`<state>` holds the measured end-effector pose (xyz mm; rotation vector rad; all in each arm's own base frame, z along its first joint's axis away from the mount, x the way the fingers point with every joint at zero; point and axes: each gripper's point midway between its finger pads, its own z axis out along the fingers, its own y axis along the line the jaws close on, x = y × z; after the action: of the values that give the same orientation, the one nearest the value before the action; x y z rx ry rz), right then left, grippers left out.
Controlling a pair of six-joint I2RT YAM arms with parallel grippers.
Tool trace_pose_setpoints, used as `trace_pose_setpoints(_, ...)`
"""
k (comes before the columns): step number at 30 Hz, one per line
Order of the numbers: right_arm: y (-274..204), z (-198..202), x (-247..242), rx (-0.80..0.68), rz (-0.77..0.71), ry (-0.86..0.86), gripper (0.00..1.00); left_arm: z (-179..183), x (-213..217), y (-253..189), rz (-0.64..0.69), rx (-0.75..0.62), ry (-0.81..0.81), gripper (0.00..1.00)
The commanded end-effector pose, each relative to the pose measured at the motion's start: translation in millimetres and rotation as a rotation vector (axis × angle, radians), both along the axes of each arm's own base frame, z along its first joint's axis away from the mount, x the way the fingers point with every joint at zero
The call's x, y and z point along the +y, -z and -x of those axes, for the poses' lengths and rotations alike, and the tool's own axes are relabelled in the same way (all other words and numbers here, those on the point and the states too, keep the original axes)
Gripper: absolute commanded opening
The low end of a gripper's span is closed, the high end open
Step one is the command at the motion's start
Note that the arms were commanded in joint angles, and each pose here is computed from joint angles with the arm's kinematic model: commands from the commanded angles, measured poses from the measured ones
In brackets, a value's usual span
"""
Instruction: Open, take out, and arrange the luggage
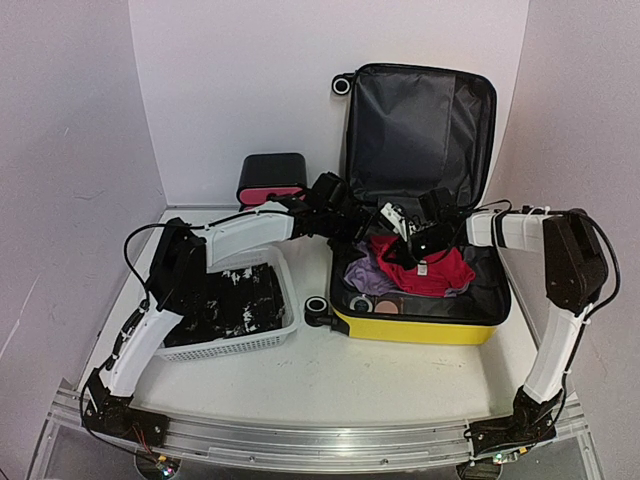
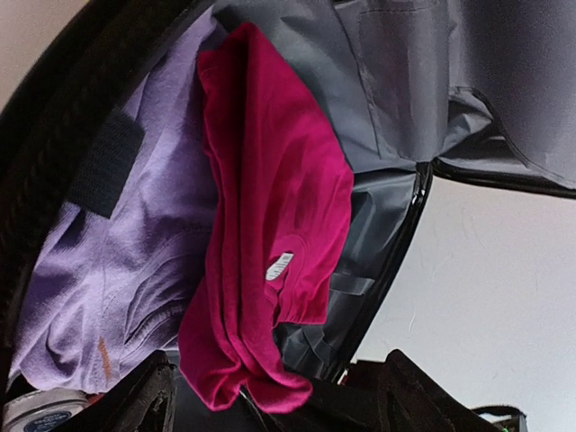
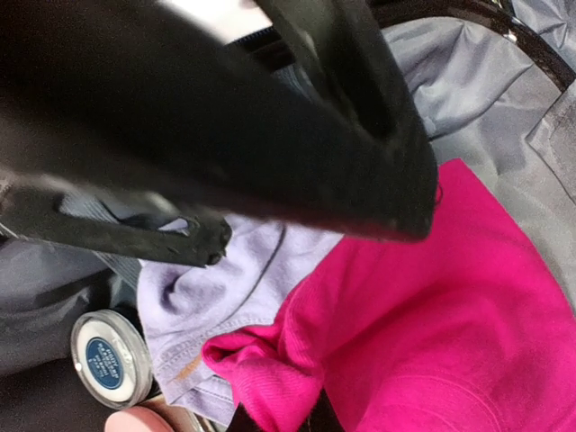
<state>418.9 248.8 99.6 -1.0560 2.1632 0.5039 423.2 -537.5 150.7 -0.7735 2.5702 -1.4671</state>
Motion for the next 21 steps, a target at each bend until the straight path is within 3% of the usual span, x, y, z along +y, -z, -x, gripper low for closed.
trace_pose_setpoints(1, -53.9, 6.8, 11.9, -0.094, -0.116, -0.051, 0.0, -3.7, -3.9, 28.4, -0.039, 0.077, -0.077, 0.78)
trace_pose_setpoints(7, -61.5, 18.8, 10.8, -0.096, -0.138, -0.071, 0.0, -4.2, -15.6, 36.4, -0.022, 0.092, -0.099, 0.78)
trace_pose_setpoints(21, -65.1, 36.2, 11.5, -0.073, -0.175, -0.1, 0.0, -5.8, -26.9, 49.9, 0.029, 0.127, -0.106, 0.66)
